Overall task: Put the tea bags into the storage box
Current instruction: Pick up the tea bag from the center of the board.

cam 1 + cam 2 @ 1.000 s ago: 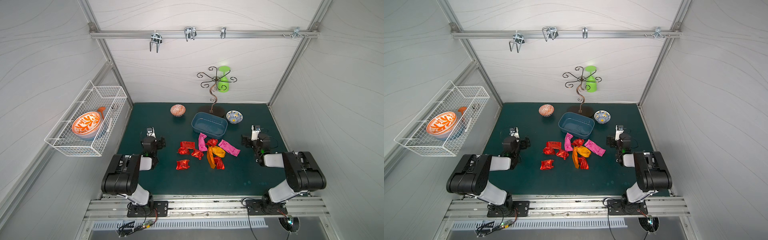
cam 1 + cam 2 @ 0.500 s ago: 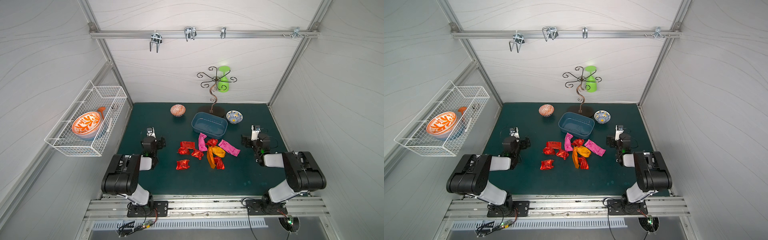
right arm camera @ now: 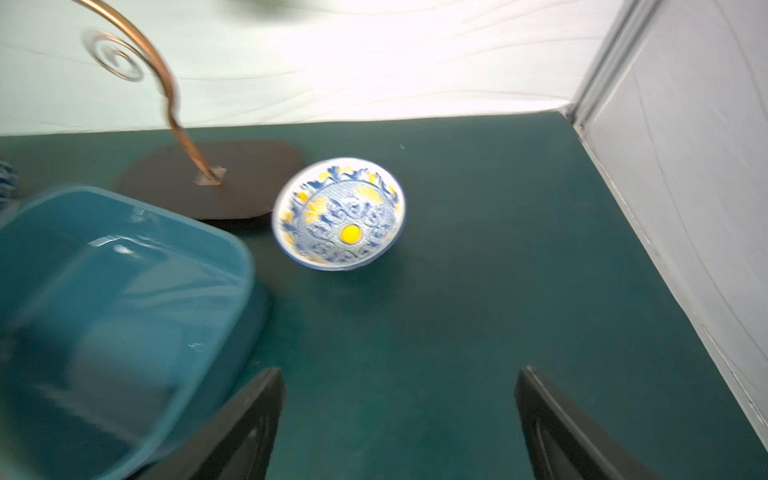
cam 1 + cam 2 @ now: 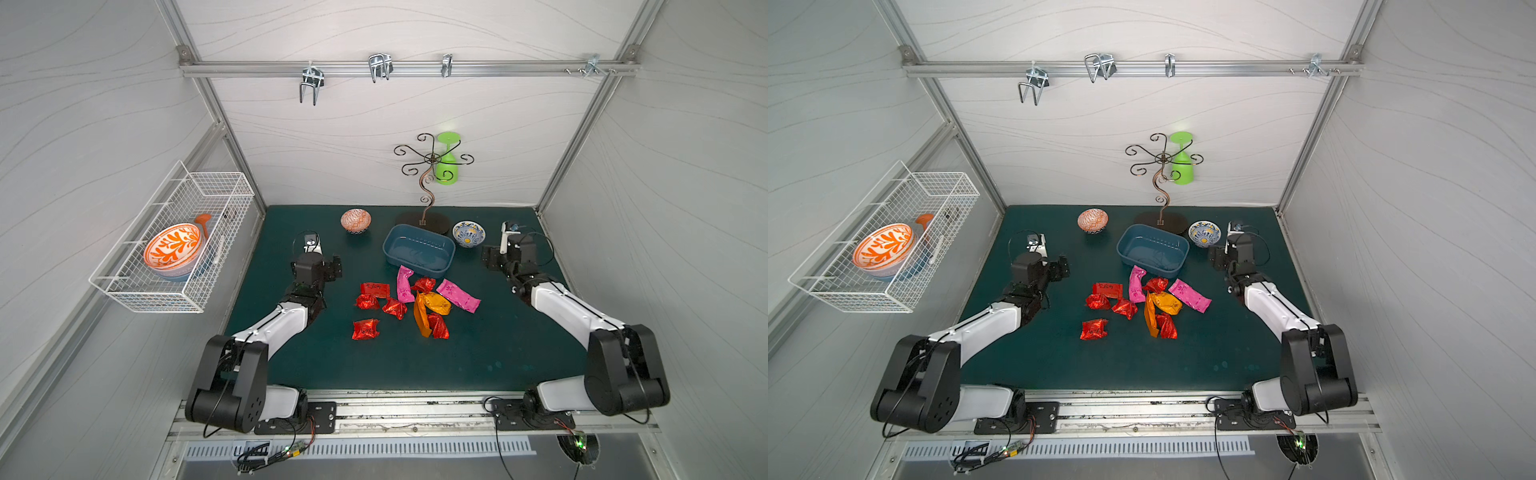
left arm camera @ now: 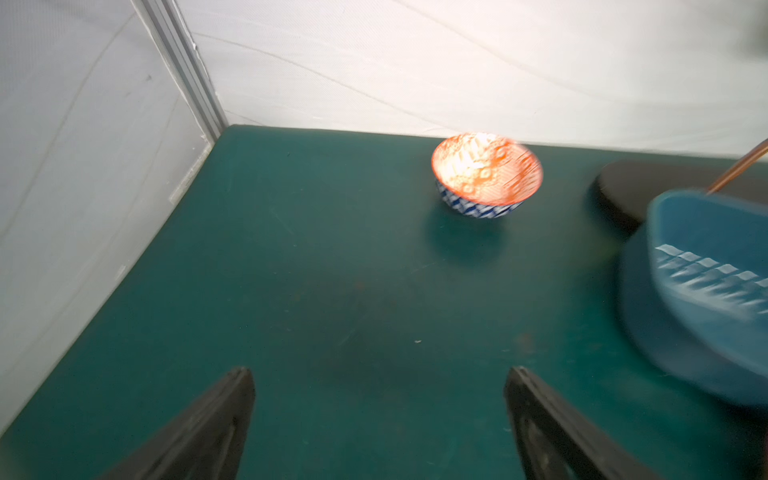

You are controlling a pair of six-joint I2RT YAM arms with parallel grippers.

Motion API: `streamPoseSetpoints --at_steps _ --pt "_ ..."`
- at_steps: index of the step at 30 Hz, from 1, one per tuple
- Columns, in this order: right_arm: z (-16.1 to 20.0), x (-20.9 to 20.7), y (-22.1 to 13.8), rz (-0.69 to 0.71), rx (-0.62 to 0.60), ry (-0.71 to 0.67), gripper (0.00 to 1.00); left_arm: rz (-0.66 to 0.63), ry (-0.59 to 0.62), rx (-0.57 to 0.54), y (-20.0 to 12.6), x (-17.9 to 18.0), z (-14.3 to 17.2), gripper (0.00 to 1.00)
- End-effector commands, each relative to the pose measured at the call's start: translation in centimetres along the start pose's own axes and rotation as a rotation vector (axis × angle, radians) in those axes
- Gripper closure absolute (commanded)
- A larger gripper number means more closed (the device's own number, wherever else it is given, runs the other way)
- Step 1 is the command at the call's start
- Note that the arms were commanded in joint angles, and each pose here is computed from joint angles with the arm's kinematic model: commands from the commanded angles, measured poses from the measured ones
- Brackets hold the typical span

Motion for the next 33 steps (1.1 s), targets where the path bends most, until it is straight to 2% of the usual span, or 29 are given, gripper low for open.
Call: streamPoseSetpoints --at_steps 1,5,10,13,15,20,24,33 --pt "5.6 0.8 -3.2 -0.024 0.357 0.082 0.13 -0.067 -0.195 0.122 -1.5 0.7 0.6 0.03" --pt "8.0 2.0 -6.5 -0.136 0.45 0.231 0.17 0.063 -0.362 0.278 -3.4 -1.4 2.1 0.09" --pt "11.4 3.2 -8.6 -0.259 0.485 0.408 0.21 0.203 -0.485 0.429 -5.0 -4.1 4.8 0.15" --pt "12.6 4.2 -8.1 -0.345 0.515 0.483 0.26 0.268 -0.494 0.493 -5.5 -5.3 6.0 0.18" --pt "13.2 4.4 -7.3 -0.383 0.531 0.554 0.29 0.26 -0.464 0.522 -5.6 -5.4 6.4 0.18" --pt "14.7 3.8 -4.7 -0.39 0.555 0.717 0.38 0.248 -0.414 0.526 -6.1 -5.3 5.6 0.18" --pt "15.4 3.6 -3.1 -0.372 0.576 0.715 0.41 0.242 -0.407 0.495 -6.2 -5.0 5.2 0.18" --pt "16.5 3.7 -1.5 -0.374 0.56 0.751 0.56 0.239 -0.414 0.488 -6.1 -4.9 5.4 0.18"
Point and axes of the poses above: each gripper's point midway between its finger pads, its own y axis out along the fingers, its own x axis along the line the jaws close on, z = x × y, the point moved 4 cm from there along -y, back along the fingers, and after that the axes turned 6 degrees about -y, right-handed, at the moved point
